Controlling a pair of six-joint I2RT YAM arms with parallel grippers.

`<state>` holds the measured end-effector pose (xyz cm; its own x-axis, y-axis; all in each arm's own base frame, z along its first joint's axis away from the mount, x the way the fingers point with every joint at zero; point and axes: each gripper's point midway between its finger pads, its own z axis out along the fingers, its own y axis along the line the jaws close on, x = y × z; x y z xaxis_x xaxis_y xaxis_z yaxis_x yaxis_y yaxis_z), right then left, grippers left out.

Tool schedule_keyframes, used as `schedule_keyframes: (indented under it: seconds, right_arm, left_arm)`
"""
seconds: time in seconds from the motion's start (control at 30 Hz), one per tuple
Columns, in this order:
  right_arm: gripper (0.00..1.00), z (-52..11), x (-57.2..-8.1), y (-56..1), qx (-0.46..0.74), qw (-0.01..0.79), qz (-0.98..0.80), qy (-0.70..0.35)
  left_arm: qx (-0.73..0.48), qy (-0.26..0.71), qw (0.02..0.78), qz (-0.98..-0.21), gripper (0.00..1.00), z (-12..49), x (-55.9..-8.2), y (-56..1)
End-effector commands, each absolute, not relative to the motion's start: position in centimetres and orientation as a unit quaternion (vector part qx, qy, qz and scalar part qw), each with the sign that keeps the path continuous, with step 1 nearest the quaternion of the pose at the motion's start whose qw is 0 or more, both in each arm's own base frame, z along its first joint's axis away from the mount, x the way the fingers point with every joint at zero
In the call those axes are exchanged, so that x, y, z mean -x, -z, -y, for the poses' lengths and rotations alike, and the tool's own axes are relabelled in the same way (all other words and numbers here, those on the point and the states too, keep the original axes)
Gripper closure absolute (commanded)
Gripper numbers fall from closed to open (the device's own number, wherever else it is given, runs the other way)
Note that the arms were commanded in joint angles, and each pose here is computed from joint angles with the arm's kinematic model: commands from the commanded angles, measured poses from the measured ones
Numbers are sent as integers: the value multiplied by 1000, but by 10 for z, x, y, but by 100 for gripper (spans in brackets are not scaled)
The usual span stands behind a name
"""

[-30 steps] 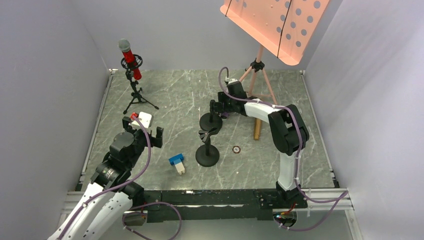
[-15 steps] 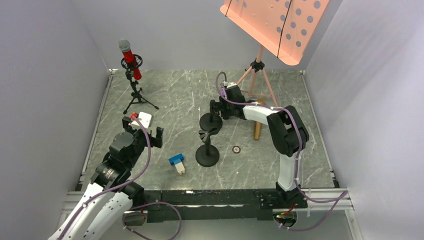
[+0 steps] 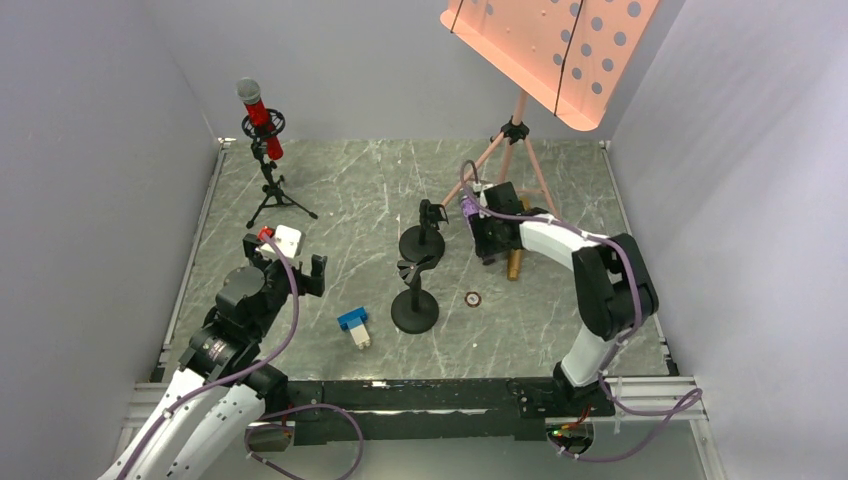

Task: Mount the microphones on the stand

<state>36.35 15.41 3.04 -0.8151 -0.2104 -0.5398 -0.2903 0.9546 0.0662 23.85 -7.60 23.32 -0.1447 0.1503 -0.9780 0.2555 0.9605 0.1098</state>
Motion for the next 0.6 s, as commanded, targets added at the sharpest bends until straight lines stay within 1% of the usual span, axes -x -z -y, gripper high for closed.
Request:
schedule_keyframes:
  seconds: [0.0,0.1,0.27,0.3,0.4,0.43,0.57]
  right_arm:
    - [66,-132,-329,-43,225,250,-940,-60]
    - [64,-128,-304,-42,279,217,-932,-80]
    - [59,-121,-268,-31,307,161,-933,-97]
    - [56,-118,-268,-30,306,160,-934,-91]
    - [42,-114,-271,-29,290,154,-940,-87]
    - [39,-114,-273,-28,287,150,-942,-87]
    - [33,-119,-287,-30,281,160,-942,-89]
  left_arm:
    - [-136,47,655,-742,1,76,-237,-245]
    - [-136,49,657,-740,1,76,-236,-246]
    - [-135,51,660,-738,1,76,-235,-248]
    - [-135,51,659,-738,1,76,-235,-247]
    - [-134,50,659,-738,1,76,-235,-247]
    - [-134,50,659,-738,1,75,-234,-247]
    - [-131,51,663,-735,1,74,-233,-249]
